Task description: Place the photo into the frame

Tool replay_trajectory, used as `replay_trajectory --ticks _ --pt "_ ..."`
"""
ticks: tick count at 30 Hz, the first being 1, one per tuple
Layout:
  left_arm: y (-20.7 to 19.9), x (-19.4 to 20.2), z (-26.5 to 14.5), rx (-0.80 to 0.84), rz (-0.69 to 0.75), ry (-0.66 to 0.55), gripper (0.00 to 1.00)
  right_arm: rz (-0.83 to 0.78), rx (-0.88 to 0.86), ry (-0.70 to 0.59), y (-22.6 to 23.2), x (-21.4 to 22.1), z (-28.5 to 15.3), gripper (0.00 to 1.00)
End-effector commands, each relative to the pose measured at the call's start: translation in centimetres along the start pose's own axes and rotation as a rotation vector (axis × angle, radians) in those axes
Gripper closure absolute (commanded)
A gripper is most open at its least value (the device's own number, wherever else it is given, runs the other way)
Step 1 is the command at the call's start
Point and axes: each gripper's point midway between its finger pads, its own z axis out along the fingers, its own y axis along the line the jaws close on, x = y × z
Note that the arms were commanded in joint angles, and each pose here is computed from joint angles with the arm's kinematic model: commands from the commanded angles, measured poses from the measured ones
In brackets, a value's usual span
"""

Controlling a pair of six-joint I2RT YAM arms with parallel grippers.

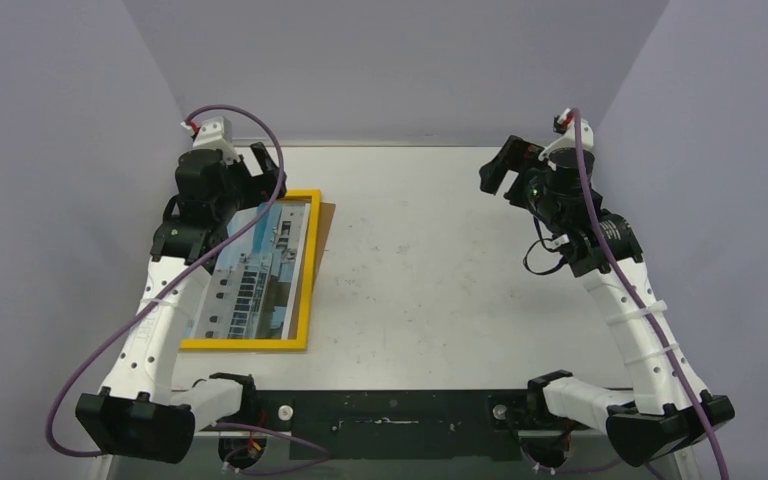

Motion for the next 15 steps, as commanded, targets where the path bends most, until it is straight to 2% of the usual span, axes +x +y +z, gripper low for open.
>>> replay_trajectory --ticks 1,10,15 --pt "-0.6 -2.0 -1.2 0.022 0.020 -0.068 0.03 0.031 -0.049 -0.025 1.3 -0.8 0.0 0.04" --pt "2.2 1.7 -0.5 -0.053 -0.031 -0.031 0.03 0.053 -0.070 0.107 1.5 2.9 1.4 0.04" --pt "2.7 4.7 -0.3 -0.042 -0.024 0.042 0.03 0.145 -0.173 0.237 4.8 7.5 3.2 0.04"
